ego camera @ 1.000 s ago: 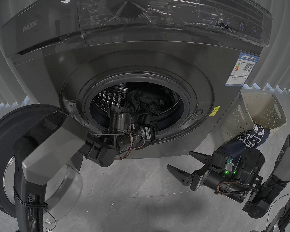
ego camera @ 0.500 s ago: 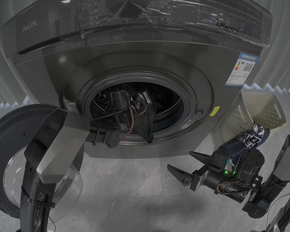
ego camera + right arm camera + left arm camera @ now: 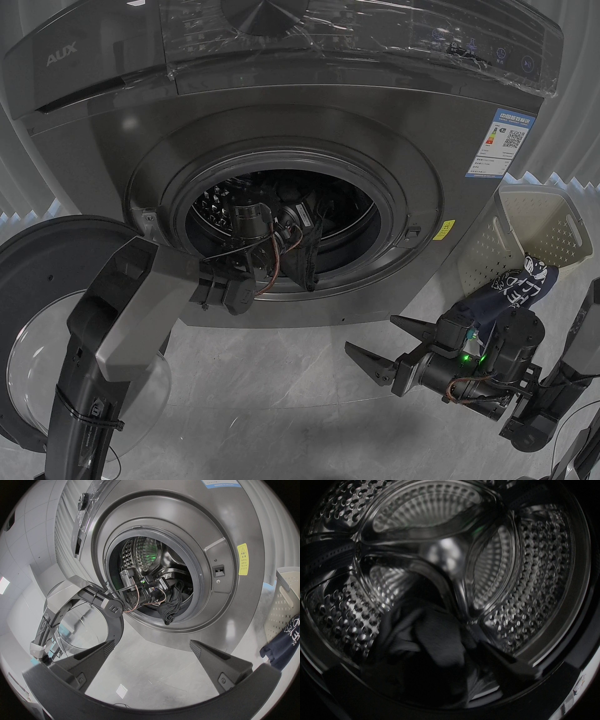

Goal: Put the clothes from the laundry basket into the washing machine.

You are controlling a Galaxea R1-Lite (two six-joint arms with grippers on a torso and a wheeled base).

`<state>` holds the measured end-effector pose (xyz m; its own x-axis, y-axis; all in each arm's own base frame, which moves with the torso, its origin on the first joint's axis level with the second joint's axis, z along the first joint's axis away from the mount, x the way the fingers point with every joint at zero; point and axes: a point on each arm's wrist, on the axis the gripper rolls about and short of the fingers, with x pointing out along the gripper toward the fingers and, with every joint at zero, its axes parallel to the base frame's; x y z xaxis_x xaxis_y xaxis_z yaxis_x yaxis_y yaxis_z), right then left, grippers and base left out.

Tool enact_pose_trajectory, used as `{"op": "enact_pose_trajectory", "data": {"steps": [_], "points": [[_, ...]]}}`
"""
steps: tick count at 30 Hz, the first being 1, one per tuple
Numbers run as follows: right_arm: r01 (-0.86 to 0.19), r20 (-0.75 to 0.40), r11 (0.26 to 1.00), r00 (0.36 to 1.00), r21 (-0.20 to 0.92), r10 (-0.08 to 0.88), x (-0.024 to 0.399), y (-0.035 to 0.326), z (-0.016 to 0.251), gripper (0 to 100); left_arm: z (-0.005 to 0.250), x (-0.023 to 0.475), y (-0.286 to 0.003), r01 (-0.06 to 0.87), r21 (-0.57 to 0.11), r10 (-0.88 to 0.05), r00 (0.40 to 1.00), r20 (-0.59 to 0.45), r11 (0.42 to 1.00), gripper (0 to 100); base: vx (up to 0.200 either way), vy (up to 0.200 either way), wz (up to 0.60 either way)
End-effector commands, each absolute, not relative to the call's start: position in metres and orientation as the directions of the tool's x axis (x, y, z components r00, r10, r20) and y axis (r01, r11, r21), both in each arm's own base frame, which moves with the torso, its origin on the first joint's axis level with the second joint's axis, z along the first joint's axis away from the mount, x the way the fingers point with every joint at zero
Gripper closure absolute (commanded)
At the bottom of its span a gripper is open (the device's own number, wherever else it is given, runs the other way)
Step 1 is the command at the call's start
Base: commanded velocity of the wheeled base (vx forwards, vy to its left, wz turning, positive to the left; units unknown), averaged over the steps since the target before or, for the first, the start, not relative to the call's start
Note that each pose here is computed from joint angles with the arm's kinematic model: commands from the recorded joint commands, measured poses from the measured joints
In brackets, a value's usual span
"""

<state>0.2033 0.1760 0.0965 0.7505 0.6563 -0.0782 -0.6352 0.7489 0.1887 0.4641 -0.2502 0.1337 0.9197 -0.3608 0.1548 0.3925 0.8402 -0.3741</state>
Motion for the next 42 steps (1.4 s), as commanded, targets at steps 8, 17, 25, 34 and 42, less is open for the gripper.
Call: {"op": "enact_pose_trajectory", "data": {"steps": [8,17,25,34,42], "points": [[-0.635,-0.083,0.749,0.750,0.189,0.657,0.204,0.176,0.095,0,0.132,0.406,-0.232,0.397,-0.269,-0.453,0.871,-0.192,0.878,0,0.000,0.000,0.00],[-0.637,-0.080,0.748,0.749,0.189,0.658,0.203,0.177,0.096,0,0.083,0.418,-0.243,0.398,-0.220,-0.449,0.846,-0.287,0.891,100,0.000,0.000,0.00],[-0.638,-0.074,0.747,0.749,0.189,0.658,0.204,0.177,0.097,0,0.091,0.429,-0.248,0.403,-0.239,-0.455,0.860,-0.231,0.883,100,0.000,0.000,0.00],[-0.637,-0.069,0.747,0.750,0.189,0.657,0.205,0.178,0.098,0,0.155,0.456,-0.253,0.392,-0.440,-0.401,0.913,0.076,0.808,100,0.000,0.000,0.00],[-0.638,-0.066,0.747,0.751,0.189,0.658,0.205,0.178,0.098,0,0.137,0.480,-0.257,0.351,-0.400,-0.313,0.936,0.158,0.847,100,0.000,0.000,0.00]]}}
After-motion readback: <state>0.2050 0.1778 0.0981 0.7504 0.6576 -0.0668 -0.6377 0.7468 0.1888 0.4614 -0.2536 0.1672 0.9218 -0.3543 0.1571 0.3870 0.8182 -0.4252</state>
